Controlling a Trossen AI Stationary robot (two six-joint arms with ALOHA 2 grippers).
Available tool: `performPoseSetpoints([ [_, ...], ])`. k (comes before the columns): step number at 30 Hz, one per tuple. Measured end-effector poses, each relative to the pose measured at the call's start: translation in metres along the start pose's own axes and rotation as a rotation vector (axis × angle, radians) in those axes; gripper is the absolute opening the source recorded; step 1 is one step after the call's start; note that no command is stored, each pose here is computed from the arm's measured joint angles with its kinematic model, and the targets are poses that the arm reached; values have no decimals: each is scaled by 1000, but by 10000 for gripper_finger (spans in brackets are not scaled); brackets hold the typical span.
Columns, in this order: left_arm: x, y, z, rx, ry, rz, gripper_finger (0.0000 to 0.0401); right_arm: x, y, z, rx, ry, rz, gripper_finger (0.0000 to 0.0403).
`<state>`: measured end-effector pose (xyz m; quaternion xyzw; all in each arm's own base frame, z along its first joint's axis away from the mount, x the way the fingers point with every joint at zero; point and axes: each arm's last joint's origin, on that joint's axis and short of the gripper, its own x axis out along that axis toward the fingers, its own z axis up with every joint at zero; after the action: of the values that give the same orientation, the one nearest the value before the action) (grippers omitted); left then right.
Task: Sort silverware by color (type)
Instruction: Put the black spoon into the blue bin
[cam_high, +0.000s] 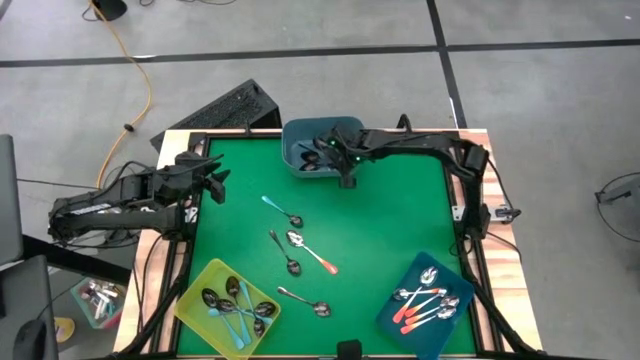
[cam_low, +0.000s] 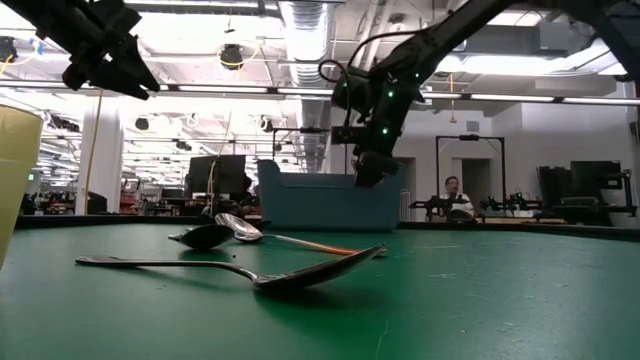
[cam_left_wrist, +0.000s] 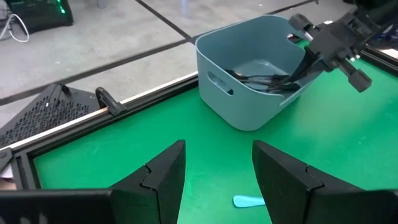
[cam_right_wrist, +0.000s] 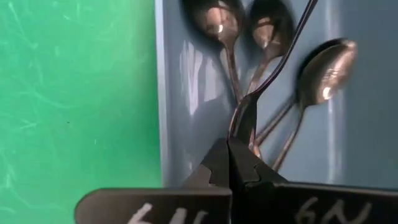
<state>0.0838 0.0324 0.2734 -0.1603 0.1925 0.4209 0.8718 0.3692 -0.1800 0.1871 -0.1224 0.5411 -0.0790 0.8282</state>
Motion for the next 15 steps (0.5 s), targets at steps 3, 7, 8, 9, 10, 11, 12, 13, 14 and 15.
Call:
performPoseSetpoints([
  [3, 0, 0, 0, 0, -2, 6, 170, 5, -1, -3, 3, 7, 19, 0],
  [7, 0, 0, 0, 1, -2, 6, 170, 5, -5, -4, 5, -8, 24, 0],
  [8, 0, 0, 0, 1, -2, 6, 170, 5, -7, -5, 10, -11, 25, 0],
  [9, 0, 0, 0, 1, -2, 7, 170, 5, -9, -5, 14, -13, 21, 0],
  [10, 0, 0, 0, 1, -2, 7, 170, 5, -11, -6, 18, -15, 18, 0],
  [11, 0, 0, 0, 1, -2, 7, 170, 5, -13, -7, 25, -16, 16, 0],
  [12, 0, 0, 0, 1, -2, 7, 170, 5, -15, -8, 35, -14, 14, 0],
  [13, 0, 0, 0, 1, -2, 7, 170, 5, -16, -9, 44, -13, 13, 0],
  [14, 0, 0, 0, 1, -2, 7, 170, 5, -17, -10, 48, -11, 11, 0],
  [15, 0, 0, 0, 1, -2, 7, 170, 6, -19, -11, 51, -11, 10, 0],
])
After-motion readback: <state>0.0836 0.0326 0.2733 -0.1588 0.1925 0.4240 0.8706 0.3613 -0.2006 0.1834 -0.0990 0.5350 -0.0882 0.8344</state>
